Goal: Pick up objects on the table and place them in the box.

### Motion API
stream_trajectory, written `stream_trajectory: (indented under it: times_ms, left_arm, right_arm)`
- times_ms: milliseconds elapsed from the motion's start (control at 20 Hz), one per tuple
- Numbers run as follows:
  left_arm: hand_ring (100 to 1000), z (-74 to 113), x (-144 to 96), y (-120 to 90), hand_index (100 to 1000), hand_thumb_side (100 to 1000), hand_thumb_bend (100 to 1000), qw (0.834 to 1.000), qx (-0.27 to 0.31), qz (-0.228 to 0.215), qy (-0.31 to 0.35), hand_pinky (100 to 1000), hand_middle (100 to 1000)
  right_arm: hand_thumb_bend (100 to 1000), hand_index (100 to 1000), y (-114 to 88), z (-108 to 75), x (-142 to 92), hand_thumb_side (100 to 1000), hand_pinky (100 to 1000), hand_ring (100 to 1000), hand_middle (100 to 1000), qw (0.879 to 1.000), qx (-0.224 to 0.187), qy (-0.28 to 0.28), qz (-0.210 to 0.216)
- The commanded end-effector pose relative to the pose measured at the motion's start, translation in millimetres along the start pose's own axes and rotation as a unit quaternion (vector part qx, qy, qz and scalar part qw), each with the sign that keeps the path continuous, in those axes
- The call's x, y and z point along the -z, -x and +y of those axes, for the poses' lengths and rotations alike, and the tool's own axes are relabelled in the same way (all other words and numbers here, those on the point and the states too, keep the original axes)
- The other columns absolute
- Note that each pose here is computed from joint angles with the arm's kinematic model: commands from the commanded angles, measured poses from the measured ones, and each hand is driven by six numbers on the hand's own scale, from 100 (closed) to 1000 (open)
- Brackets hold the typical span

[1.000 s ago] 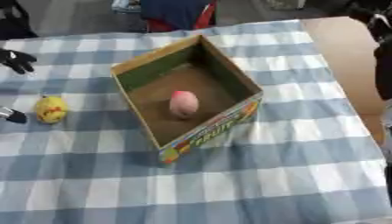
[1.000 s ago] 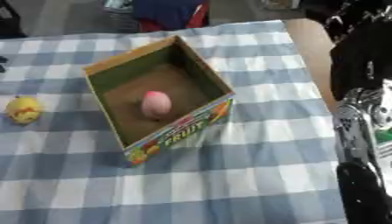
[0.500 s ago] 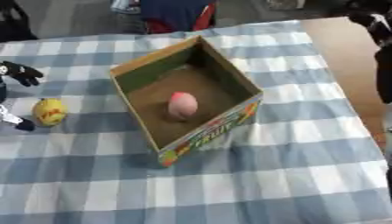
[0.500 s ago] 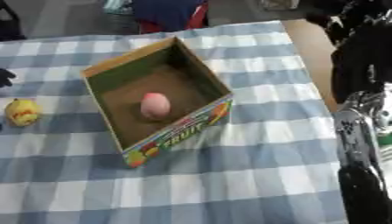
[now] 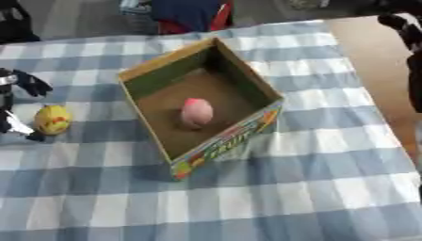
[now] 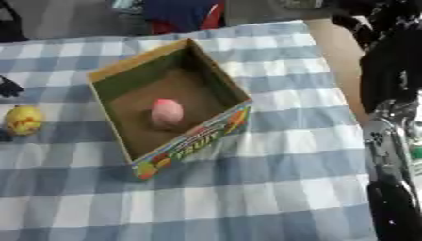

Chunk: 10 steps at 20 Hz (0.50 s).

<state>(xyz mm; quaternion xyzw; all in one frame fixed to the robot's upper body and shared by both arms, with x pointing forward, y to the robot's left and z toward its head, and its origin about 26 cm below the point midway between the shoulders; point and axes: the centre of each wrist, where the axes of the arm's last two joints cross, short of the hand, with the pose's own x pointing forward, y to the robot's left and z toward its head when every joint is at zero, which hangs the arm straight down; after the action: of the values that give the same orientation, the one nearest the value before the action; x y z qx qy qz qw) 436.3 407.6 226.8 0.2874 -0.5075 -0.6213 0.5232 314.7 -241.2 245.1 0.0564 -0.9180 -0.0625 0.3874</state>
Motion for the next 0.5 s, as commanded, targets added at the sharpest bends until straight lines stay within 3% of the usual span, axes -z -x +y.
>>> stream_trajectory:
  times_ms: [50, 350, 500]
  left_arm:
    - [811, 15.0, -6.5, -0.2, 848, 365, 771, 0.999, 0.025, 0.016, -0.018, 438, 717]
    - [805, 17.0, -3.9, -1.4, 835, 408, 710, 0.997, 0.054, 0.048, -0.027, 430, 704]
    - [782, 15.1, -1.7, -1.1, 811, 413, 699, 0.996, 0.063, 0.056, -0.023, 400, 648]
  right_arm:
    - [100, 730, -9.3, 0.5, 3.3, 1000, 682, 692, 601, 1.0, -0.007, -0.007, -0.016]
    - [100, 730, -8.9, 0.8, 2.8, 1000, 683, 692, 600, 1.0, -0.006, -0.009, -0.012]
    - [100, 730, -8.8, 0.5, 2.6, 1000, 684, 692, 600, 1.0, -0.006, -0.009, -0.011]
